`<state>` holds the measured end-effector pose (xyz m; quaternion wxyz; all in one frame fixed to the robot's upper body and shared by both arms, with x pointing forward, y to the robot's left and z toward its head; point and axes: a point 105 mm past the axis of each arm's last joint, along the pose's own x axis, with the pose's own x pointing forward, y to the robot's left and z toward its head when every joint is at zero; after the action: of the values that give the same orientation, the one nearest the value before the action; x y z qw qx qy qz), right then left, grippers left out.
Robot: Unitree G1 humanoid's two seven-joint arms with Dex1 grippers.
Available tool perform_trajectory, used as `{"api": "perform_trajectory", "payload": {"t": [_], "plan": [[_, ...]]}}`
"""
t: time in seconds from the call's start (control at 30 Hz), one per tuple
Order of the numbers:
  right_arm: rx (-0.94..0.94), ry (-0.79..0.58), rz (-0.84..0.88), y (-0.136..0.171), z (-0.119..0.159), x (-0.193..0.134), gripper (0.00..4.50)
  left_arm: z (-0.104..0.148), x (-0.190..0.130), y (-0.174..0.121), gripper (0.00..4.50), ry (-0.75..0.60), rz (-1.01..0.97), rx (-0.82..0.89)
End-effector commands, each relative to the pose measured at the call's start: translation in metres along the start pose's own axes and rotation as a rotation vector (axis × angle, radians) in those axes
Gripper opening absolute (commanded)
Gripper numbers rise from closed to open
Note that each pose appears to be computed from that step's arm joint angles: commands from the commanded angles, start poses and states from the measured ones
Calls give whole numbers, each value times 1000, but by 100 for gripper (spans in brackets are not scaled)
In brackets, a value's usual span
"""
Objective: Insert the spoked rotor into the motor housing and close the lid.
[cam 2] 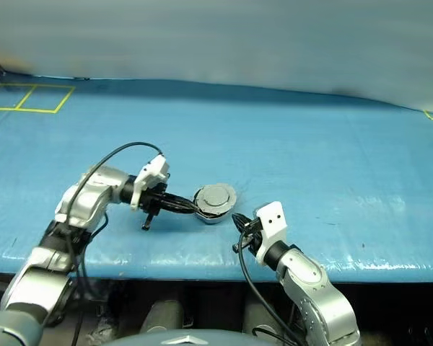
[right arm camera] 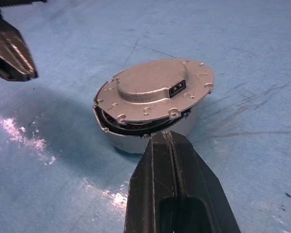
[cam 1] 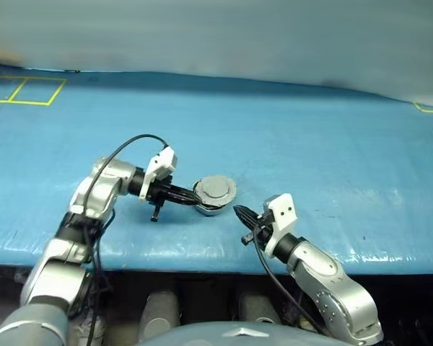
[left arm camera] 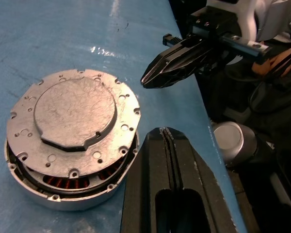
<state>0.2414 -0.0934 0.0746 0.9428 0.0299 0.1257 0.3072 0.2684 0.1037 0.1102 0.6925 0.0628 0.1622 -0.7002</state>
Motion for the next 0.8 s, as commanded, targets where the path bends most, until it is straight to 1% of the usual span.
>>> {"api": "perform_trajectory", "payload": {"t": [0.03, 0.07, 0.13, 0.17, 0.23, 0.3, 0.37, 0.43, 0.5, 0.57, 0.67, 0.8], "plan": [[-80, -38, 32, -3, 23, -4, 0, 6, 4, -23, 2, -70, 76, 19], [-106, -36, 51, -4, 28, -4, 0, -1, 8, -30, 2, -92, 131, 22], [-151, -30, 64, -7, 36, -3, 37, -9, 14, -36, 0, -142, 258, 23], [-173, -31, 80, -7, 41, -1, 59, -12, 17, -35, 0, -168, 356, 39], [-203, -35, 109, -6, 49, 6, 118, -18, 21, -35, 0, -230, 508, 25], [-222, -34, 130, -5, 54, 12, 186, -24, 22, -32, 0, -250, 626, 15], [-224, -15, 198, 1, 56, 23, 260, -30, 23, -28, 0, -271, 762, 34], [-234, 1, 243, 5, 56, 32, 319, -32, 22, -25, 0, -306, 857, 39], [-251, 19, 271, 7, 56, 44, 388, -32, 23, -24, 0, -353, 918, 28], [-273, 42, 290, 8, 54, 55, 448, -39, 25, -24, 0, -351, 955, 28], [-291, 70, 298, 7, 50, 67, 448, -45, 26, -24, 0, -373, 1005, 19], [-311, 105, 270, 0, 46, 81, 448, -56, 28, -25, 0, -371, 1035, -11]]}}
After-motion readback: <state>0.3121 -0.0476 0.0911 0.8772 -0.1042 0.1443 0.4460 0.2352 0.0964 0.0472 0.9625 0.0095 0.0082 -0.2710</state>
